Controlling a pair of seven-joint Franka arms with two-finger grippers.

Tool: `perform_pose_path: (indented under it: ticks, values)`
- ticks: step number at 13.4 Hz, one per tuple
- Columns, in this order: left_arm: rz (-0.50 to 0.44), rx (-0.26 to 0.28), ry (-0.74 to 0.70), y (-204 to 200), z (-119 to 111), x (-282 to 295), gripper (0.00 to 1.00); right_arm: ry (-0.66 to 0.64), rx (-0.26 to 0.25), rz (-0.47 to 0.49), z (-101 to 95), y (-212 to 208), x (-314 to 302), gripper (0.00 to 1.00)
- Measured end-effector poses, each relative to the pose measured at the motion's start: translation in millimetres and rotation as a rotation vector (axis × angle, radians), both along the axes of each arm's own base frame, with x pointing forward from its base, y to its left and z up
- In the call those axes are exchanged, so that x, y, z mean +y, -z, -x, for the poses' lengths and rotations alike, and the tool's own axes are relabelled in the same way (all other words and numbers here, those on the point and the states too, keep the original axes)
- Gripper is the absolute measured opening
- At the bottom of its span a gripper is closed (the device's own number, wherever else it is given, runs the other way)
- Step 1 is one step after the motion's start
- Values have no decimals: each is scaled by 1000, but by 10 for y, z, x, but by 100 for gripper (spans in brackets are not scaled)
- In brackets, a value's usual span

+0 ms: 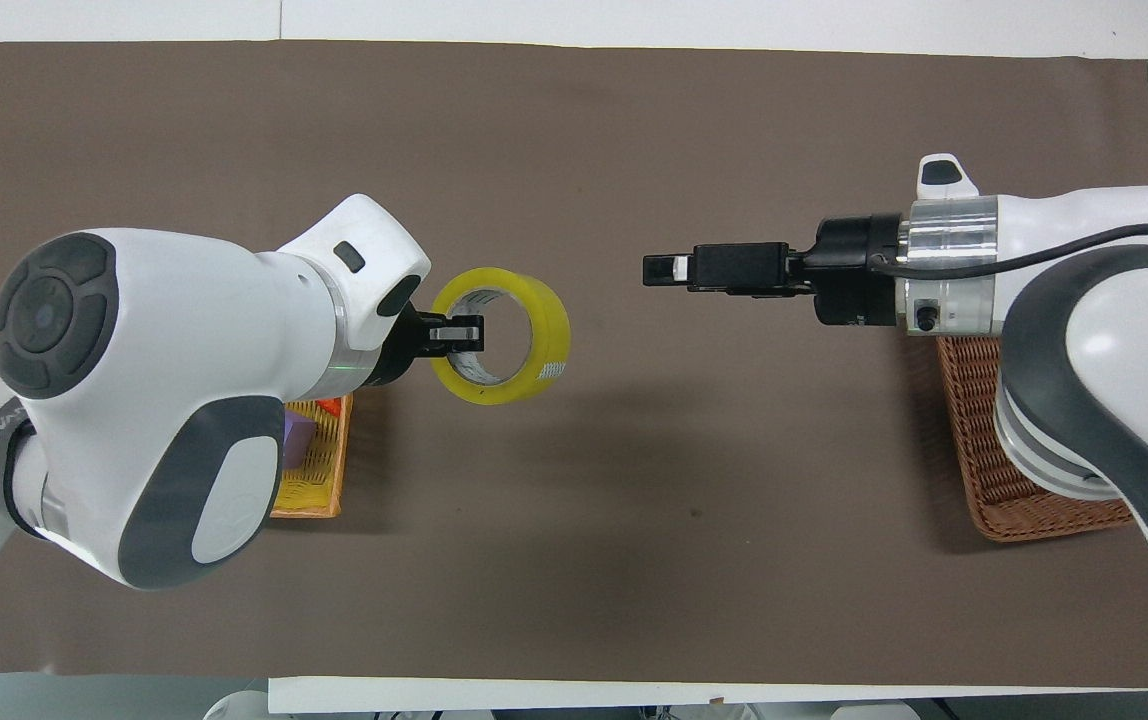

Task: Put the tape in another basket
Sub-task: 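Hold the tape with the left gripper while the right gripper reaches it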

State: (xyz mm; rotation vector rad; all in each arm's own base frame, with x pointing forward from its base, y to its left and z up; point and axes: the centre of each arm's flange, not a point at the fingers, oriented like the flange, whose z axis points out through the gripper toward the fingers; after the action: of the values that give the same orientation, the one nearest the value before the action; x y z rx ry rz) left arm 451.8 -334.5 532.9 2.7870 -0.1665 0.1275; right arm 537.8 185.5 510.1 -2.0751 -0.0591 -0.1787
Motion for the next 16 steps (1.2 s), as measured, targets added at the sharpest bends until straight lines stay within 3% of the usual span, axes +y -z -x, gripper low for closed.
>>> perform_pose_path:
  ticks: [3,11,16]
  values:
    - [-3,4,-2,24,3,5,22,9,11,-13,21,96,257,100]
    - [-4,10,-13,51,4,12,22,45,101,-39,177,158,652,100]
    - [-4,12,-17,52,4,12,22,51,120,-34,213,286,737,100]
